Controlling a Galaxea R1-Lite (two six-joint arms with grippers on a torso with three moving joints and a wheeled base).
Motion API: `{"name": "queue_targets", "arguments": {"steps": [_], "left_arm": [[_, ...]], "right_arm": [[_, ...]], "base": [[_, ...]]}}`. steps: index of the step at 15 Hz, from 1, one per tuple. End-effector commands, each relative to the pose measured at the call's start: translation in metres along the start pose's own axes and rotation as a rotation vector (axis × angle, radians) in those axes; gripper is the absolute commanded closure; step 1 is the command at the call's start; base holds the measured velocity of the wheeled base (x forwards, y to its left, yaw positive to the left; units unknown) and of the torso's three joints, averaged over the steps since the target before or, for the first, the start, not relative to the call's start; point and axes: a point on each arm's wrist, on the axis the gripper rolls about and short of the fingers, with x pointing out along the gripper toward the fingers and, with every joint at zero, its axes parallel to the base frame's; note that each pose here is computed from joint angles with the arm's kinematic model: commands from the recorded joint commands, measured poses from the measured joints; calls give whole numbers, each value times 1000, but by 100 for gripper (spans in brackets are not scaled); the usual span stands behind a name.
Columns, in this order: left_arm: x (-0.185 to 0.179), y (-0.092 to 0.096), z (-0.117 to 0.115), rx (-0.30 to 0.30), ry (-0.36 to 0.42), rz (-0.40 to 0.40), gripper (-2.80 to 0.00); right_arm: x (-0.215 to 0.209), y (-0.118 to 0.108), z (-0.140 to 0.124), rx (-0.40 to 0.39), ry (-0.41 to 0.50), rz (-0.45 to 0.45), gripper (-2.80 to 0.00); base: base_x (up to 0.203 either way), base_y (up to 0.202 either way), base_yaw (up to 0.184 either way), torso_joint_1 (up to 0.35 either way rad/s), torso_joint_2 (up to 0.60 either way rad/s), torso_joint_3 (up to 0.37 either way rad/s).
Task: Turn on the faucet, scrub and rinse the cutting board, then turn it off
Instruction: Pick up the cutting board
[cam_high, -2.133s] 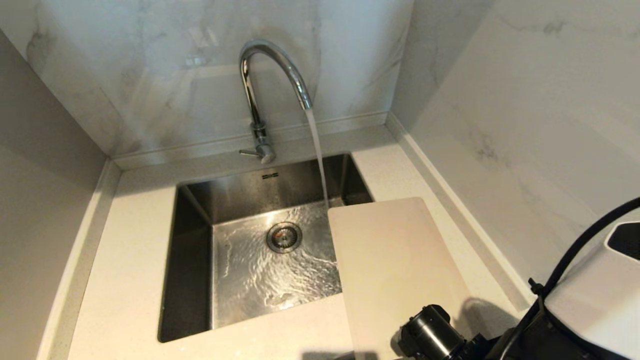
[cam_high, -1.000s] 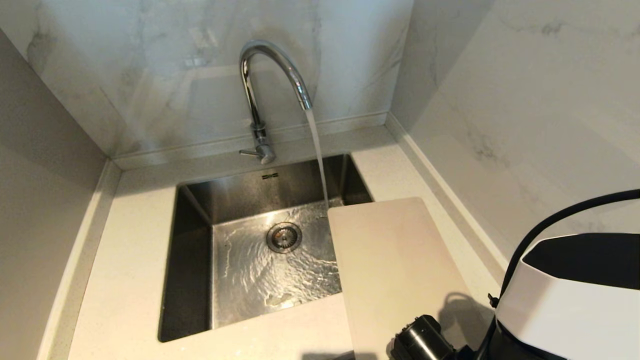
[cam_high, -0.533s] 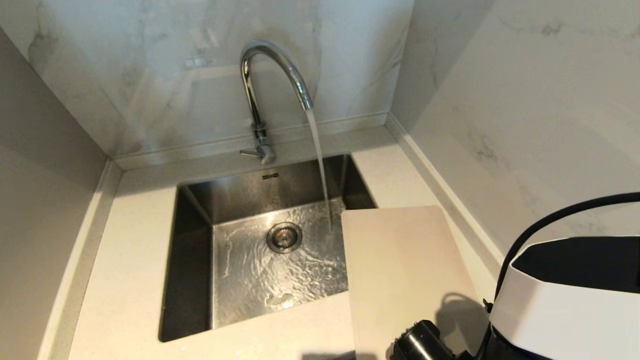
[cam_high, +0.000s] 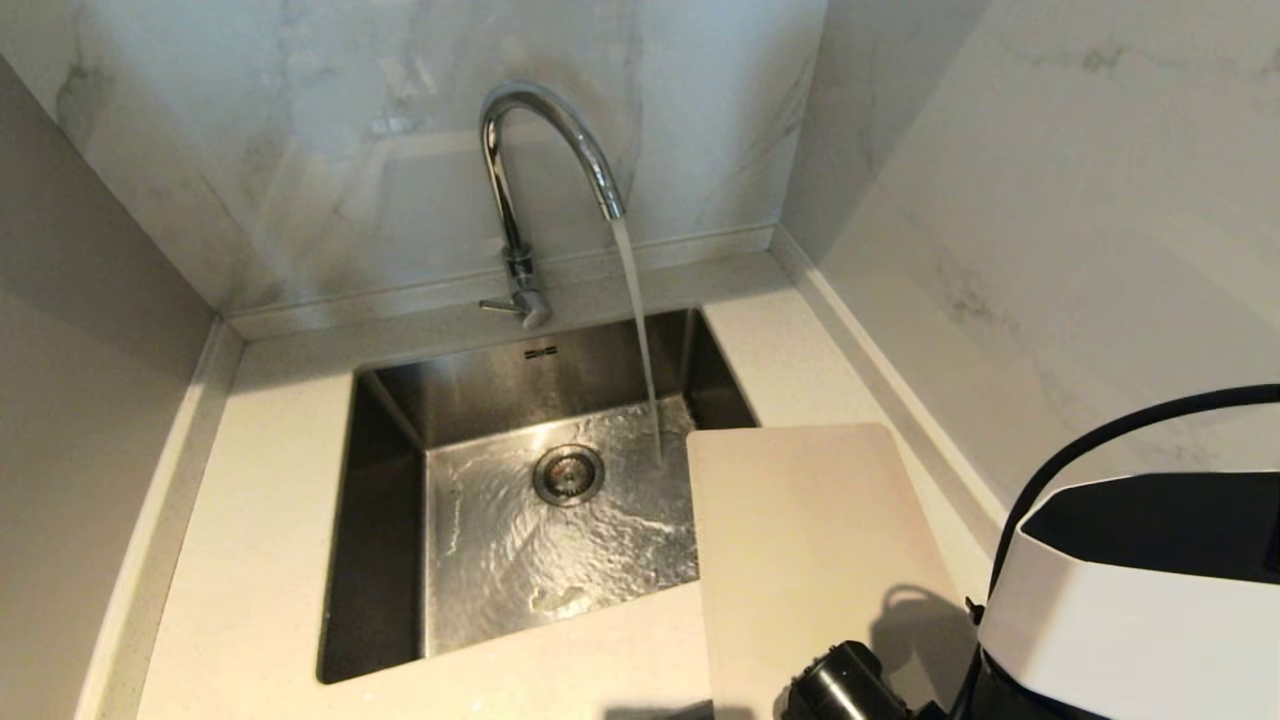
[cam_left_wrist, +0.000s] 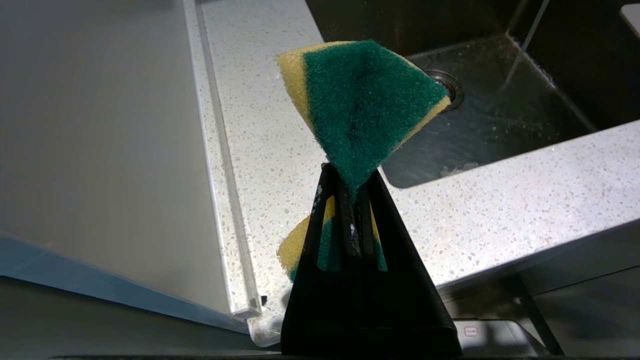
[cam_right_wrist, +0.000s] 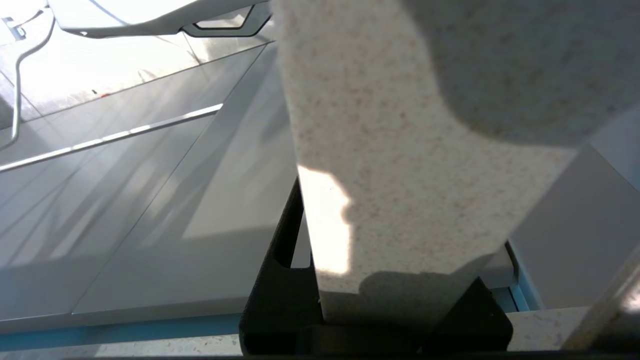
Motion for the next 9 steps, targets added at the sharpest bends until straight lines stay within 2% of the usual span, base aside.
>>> {"name": "queue_targets", "arguments": {"steps": [1, 5, 9], "left_arm": [[0, 0, 0, -1, 3, 0, 0], [0, 0, 0, 0, 3, 0, 0], [0, 0, 0, 2, 3, 0, 0]], "right_arm": [[-9, -5, 2, -29, -25, -43, 0], [-40, -11, 0, -106, -11, -139, 0], [-87, -11, -9, -133, 72, -129, 0]], "base": [[0, 0, 0, 0, 0, 0], [0, 0, 0, 0, 0, 0], [0, 0, 0, 0, 0, 0]]}}
